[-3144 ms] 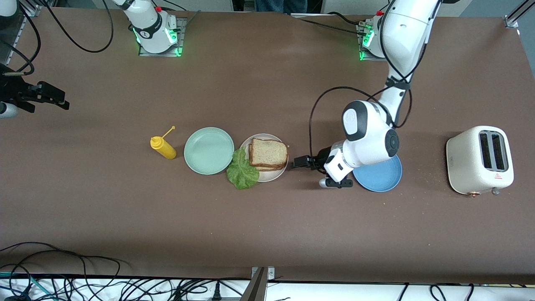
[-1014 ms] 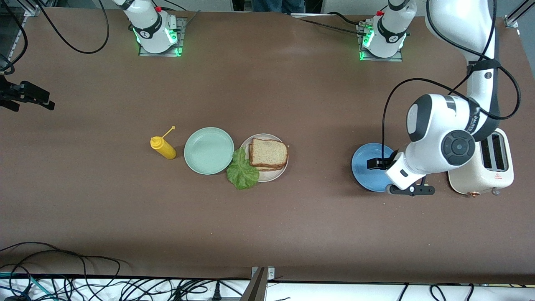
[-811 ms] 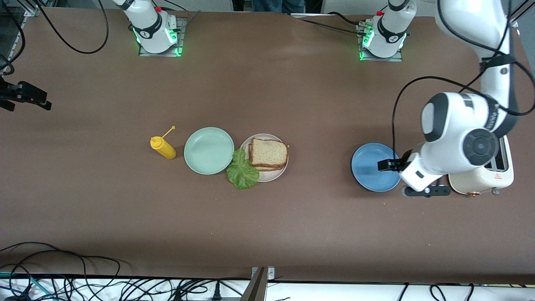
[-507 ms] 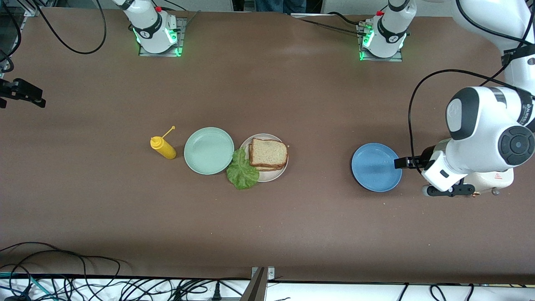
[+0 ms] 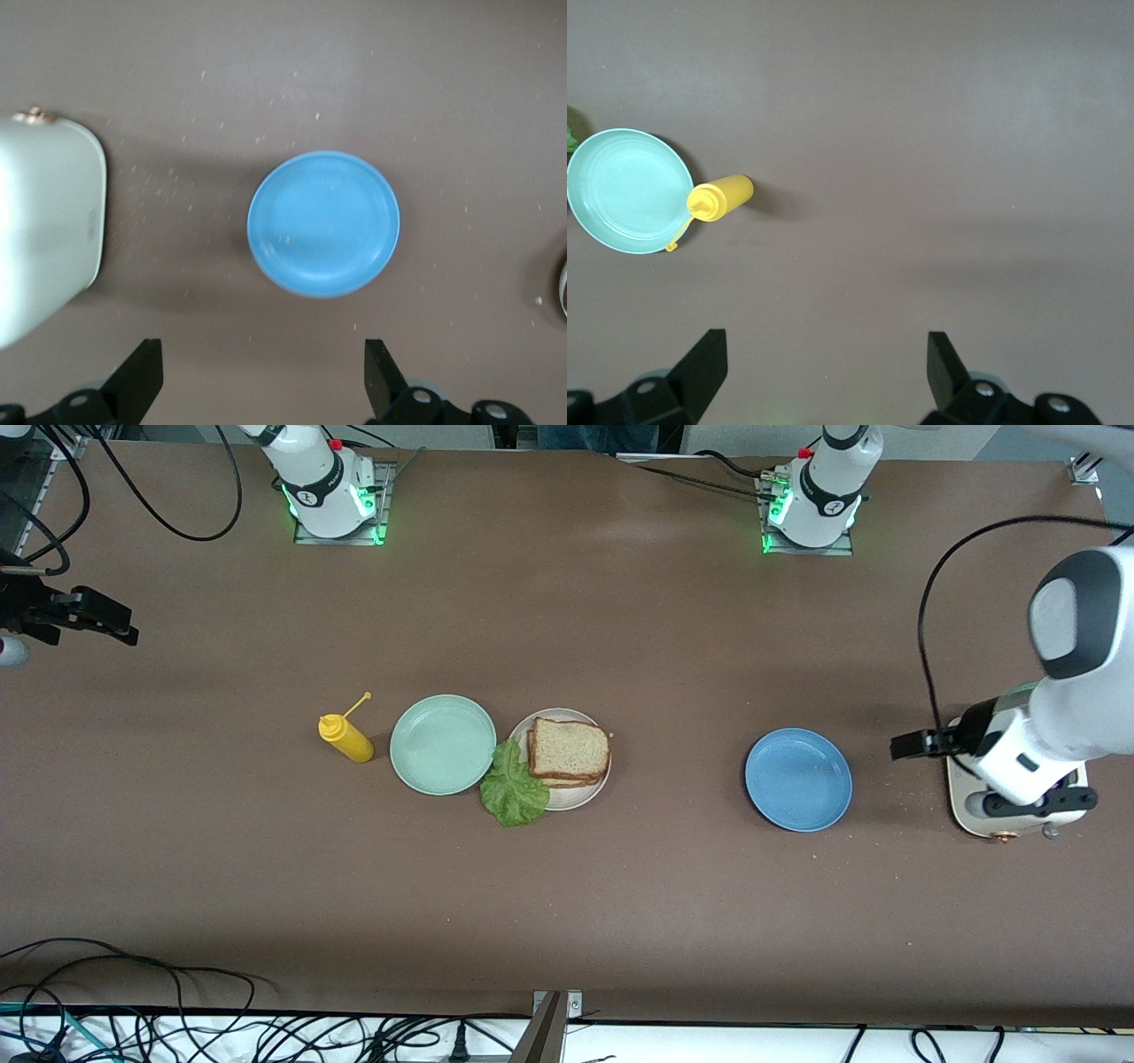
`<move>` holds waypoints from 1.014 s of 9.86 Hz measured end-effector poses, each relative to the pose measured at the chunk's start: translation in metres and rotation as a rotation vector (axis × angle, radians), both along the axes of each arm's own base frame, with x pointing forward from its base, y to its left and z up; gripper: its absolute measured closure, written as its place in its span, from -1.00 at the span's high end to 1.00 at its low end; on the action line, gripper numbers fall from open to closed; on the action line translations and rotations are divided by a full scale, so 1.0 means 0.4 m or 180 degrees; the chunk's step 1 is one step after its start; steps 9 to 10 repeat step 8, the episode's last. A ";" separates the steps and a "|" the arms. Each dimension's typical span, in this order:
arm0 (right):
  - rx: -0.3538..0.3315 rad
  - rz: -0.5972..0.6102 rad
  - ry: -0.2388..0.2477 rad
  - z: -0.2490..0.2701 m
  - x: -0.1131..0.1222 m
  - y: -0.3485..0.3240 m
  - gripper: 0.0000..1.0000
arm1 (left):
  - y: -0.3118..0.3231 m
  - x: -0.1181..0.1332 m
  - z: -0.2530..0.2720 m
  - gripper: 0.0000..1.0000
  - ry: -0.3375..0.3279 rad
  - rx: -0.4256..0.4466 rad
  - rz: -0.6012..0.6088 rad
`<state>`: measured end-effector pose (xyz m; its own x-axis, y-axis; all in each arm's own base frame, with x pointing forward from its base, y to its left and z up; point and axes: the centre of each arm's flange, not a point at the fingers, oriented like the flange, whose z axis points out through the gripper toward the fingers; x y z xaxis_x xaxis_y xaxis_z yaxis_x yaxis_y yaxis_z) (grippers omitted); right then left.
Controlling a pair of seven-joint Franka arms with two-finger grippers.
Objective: Make sandwich on beige plate with both arms
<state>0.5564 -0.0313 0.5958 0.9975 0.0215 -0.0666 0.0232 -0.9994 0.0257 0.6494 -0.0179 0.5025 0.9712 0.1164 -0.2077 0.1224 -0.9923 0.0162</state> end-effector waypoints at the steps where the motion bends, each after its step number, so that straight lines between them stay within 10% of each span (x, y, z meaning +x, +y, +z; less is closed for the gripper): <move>1: -0.0002 -0.0004 -0.0023 0.011 0.005 -0.002 1.00 | 0.011 -0.022 0.044 1.00 0.0097 -0.0018 -0.0016; 10: -0.0004 -0.0001 -0.0023 0.012 0.018 0.000 1.00 | 0.023 -0.109 0.177 1.00 0.0227 -0.0021 -0.0186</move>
